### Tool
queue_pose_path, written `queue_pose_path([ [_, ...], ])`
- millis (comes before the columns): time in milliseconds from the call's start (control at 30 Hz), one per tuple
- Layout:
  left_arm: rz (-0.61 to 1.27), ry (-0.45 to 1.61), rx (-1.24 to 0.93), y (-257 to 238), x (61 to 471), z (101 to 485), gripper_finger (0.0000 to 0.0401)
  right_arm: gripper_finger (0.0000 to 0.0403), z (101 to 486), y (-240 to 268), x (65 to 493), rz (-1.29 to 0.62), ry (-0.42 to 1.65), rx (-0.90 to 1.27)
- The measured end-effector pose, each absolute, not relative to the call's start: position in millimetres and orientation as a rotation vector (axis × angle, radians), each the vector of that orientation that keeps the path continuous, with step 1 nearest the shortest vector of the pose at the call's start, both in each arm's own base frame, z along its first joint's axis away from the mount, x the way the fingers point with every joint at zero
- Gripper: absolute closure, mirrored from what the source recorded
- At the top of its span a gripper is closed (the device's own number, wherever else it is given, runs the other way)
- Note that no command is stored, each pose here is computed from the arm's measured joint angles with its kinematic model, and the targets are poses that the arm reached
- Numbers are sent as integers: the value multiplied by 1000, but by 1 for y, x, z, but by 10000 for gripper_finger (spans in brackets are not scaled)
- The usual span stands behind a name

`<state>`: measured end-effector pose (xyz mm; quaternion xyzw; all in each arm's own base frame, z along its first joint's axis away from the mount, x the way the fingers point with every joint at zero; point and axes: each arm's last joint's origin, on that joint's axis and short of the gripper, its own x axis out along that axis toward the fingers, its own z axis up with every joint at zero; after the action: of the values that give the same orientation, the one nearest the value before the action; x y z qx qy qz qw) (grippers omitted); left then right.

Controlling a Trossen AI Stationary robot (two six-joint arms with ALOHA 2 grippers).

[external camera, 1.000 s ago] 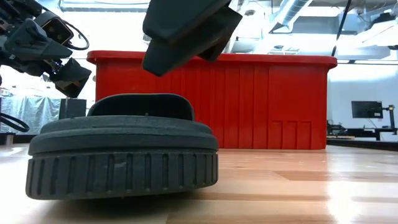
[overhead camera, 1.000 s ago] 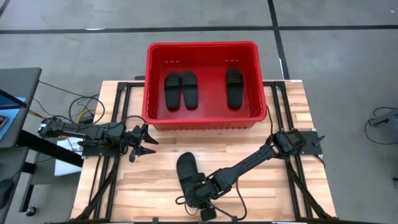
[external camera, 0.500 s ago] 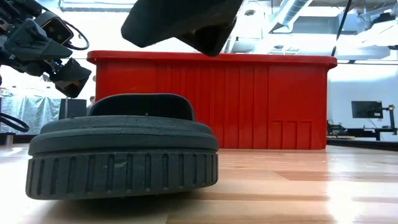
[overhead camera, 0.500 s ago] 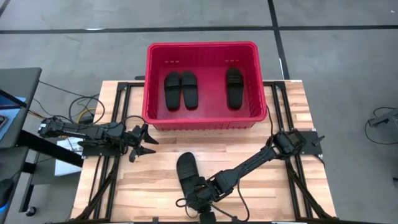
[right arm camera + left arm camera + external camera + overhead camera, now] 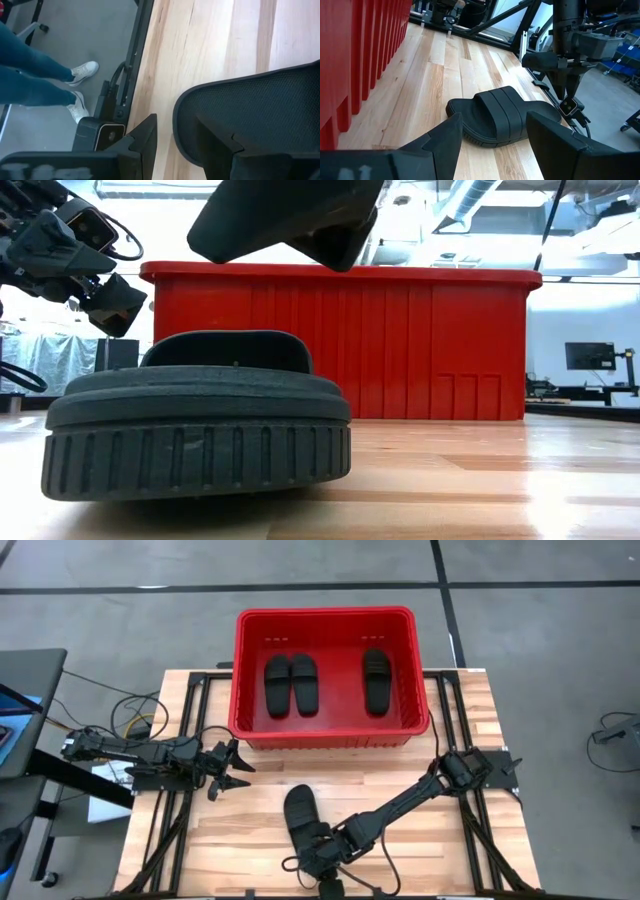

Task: Pick and place slides into bin
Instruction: Put the black slide into the red bin

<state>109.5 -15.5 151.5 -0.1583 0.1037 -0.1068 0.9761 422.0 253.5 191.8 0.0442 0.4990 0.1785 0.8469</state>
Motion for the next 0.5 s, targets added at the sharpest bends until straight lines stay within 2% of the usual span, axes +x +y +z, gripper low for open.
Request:
queue_pose_path([
  [300,-216,209,-319,-15,110,152,191,285,191,252,421,366,1069,97],
  [500,-216,209,-319,-16,109,152,191,285,168,255,424,338,1123,130],
])
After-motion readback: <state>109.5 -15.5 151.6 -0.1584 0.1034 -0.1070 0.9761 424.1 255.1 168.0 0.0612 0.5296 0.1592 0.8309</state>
